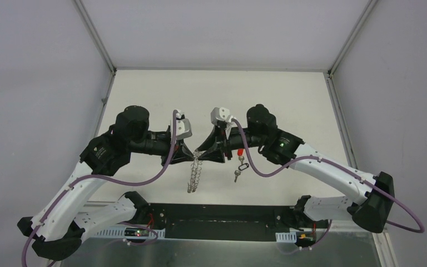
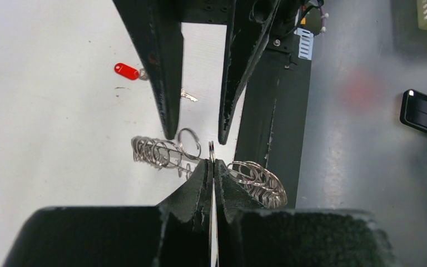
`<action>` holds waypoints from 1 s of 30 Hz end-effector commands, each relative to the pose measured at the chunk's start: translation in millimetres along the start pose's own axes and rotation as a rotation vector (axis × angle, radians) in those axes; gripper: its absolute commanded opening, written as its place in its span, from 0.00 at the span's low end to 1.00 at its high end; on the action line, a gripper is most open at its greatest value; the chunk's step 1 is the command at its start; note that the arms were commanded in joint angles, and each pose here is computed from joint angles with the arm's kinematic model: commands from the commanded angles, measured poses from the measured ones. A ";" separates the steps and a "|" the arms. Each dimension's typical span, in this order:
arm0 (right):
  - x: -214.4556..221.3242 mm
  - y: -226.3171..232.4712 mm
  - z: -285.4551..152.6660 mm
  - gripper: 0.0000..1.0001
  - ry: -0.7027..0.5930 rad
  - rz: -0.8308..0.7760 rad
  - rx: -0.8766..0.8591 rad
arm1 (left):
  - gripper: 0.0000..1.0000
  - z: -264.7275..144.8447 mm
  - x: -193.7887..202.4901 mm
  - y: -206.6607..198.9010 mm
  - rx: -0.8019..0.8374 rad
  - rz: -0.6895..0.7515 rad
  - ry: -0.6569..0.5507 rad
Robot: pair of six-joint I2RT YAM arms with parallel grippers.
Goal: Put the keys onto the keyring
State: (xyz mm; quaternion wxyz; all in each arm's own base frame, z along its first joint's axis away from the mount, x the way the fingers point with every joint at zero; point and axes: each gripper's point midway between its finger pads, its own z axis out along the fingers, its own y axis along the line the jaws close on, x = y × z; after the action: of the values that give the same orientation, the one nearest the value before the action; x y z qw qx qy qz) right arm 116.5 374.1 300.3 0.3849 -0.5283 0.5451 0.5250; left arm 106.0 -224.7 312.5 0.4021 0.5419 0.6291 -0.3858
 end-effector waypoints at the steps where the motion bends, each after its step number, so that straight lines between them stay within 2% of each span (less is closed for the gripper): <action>1: -20.1 1.3 -8.8 0.42 -0.062 -0.098 0.042 | 0.00 -2.6 -8.6 -1.4 -0.006 0.034 -0.034; 11: -19.7 17.0 -4.3 0.50 -0.076 -0.122 -0.032 | 0.00 -2.5 -8.2 -0.9 -0.011 0.025 -0.033; 13: -19.1 18.8 -1.6 0.45 -0.076 -0.123 -0.044 | 0.00 -2.3 -8.0 -1.0 -0.011 0.022 -0.033; 16: -19.3 20.0 1.7 0.31 -0.072 -0.119 -0.057 | 0.00 -1.1 -7.0 -0.6 -0.009 0.017 -0.031; 18: -18.6 19.9 4.0 0.26 -0.069 -0.116 -0.061 | 0.00 -1.1 -6.6 -1.2 -0.006 0.012 -0.032; 26: -13.4 13.8 8.0 0.28 -0.049 -0.110 -0.042 | 0.00 -1.3 -8.9 -3.6 0.004 0.013 -0.042; 30: -14.9 14.7 10.0 0.22 -0.049 -0.107 -0.054 | 0.00 0.1 -7.8 -4.1 0.011 0.001 -0.040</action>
State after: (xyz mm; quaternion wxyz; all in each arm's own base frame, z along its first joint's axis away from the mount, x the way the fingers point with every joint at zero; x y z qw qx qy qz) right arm 104.6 379.2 297.0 0.3922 -0.5467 0.5211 0.5251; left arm 104.8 -224.3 309.4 0.3959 0.5355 0.6364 -0.3892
